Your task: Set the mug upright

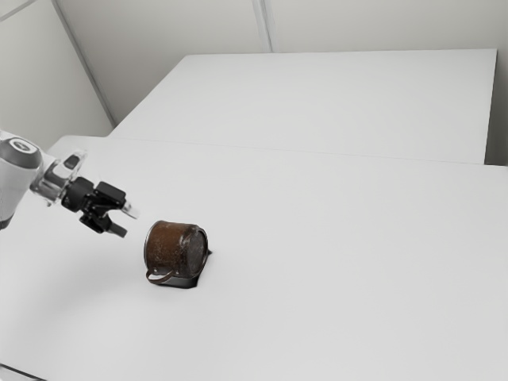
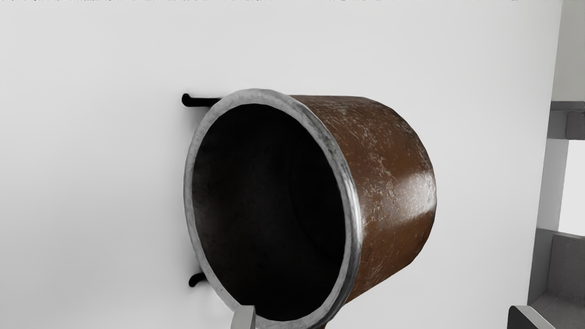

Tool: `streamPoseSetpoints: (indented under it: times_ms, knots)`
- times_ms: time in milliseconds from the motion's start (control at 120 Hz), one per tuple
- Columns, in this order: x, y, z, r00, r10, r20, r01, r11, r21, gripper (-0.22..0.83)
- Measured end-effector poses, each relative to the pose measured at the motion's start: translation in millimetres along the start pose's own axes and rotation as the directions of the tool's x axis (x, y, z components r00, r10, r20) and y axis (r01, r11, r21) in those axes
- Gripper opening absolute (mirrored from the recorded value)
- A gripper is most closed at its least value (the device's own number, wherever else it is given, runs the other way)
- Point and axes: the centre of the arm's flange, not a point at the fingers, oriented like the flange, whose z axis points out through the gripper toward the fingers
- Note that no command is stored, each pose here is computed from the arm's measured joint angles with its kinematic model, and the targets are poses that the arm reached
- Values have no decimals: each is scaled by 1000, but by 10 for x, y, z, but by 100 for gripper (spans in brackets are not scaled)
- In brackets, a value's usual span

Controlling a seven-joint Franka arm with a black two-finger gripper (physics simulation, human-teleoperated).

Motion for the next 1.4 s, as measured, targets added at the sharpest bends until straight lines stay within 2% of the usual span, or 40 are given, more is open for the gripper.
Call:
streamPoseSetpoints:
  times_ms: [492,925,1042,1400]
  knots:
    - [32,-225,481,999,48,-1,-48,986,-159,62]
    - [54,-187,747,995,97,-5,-95,964,-250,61]
    - [51,-190,765,994,109,-8,-108,961,-256,53]
    - [59,-190,761,989,143,-25,-145,954,-261,15]
